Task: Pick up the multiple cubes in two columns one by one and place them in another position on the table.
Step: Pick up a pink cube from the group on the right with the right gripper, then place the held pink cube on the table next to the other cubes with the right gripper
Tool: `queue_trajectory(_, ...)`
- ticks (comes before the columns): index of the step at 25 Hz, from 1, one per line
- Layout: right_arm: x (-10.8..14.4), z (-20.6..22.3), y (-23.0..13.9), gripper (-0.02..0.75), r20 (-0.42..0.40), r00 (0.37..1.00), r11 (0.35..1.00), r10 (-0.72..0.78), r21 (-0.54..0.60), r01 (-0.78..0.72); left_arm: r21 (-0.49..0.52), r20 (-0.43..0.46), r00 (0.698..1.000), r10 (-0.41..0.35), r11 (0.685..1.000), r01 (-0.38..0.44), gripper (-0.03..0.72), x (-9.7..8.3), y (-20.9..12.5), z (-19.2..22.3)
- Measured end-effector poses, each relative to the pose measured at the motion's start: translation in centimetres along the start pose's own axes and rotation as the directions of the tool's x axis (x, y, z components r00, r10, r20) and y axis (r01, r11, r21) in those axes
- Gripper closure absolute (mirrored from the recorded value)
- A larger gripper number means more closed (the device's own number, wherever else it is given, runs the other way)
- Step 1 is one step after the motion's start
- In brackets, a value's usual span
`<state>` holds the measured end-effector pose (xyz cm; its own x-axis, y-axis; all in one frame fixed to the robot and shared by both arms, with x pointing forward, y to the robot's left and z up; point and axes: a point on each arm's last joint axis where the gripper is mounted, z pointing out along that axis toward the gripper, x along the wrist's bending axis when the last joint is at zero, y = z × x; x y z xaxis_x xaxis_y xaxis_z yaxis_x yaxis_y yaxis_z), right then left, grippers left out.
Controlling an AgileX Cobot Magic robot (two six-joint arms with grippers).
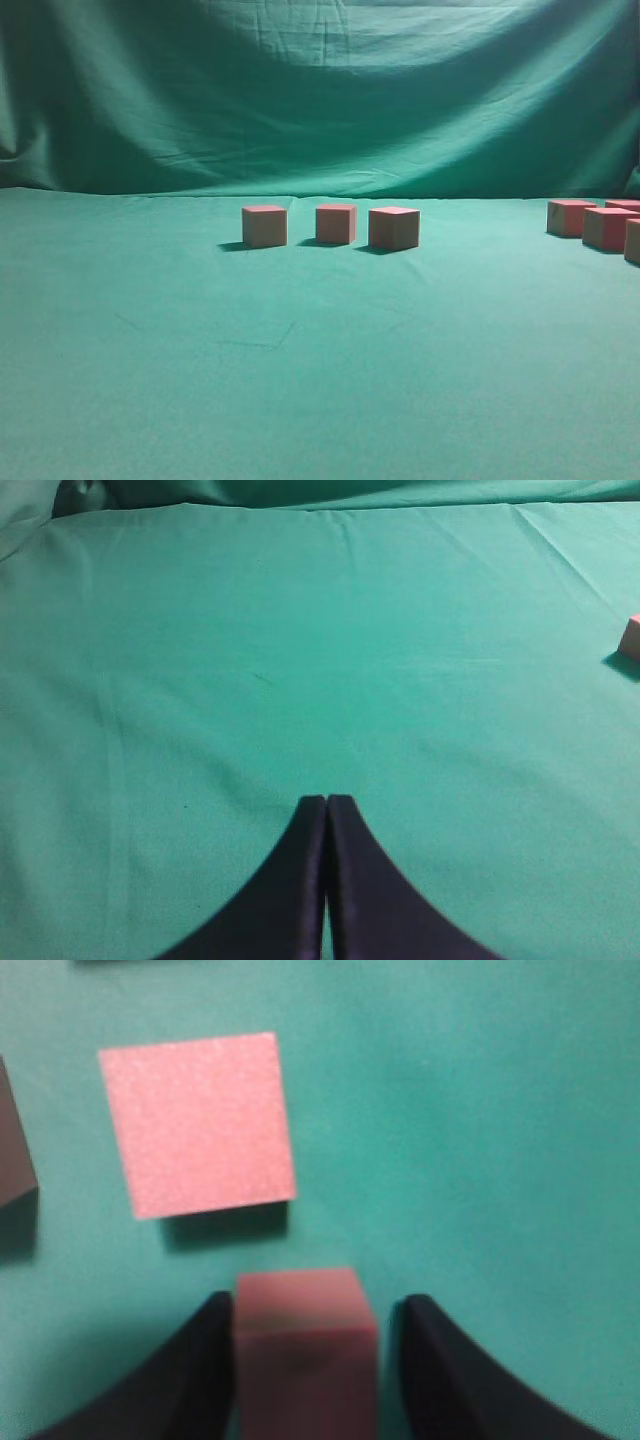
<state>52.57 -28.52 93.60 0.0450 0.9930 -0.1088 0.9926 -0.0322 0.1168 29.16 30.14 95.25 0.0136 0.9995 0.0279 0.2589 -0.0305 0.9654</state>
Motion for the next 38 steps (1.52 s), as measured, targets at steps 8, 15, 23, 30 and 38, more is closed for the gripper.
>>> queue_trajectory(8,0.1,-0.5,-0.3,0.47,-0.015,0.999,0.999,0.03,0.039,-0.029,0.0,0.0,1.0,0.0,1.0,0.0,0.688,0.0,0.0,0.0)
queue_trajectory(15,3.9,-7.1,-1.1,0.47,-0.178,0.979,0.995,-0.099,-0.015,0.098,0.0,0.0,1.0,0.0,1.0,0.0,0.688,0.0,0.0,0.0)
queue_trajectory(23,15.7,-14.9,-3.7,0.47,-0.317,0.795,0.853,-0.517,-0.272,0.446,0.0,0.0,1.0,0.0,1.0,0.0,0.688,0.0,0.0,0.0)
queue_trajectory(30,24.2,-15.9,-3.6,0.47,-0.345,0.712,0.789,-0.612,-0.325,0.521,0.0,0.0,1.0,0.0,1.0,0.0,0.688,0.0,0.0,0.0)
queue_trajectory(38,30.1,-13.0,-0.9,0.47,-0.287,0.8,0.839,-0.528,-0.319,0.44,0.0,0.0,1.0,0.0,1.0,0.0,0.688,0.0,0.0,0.0)
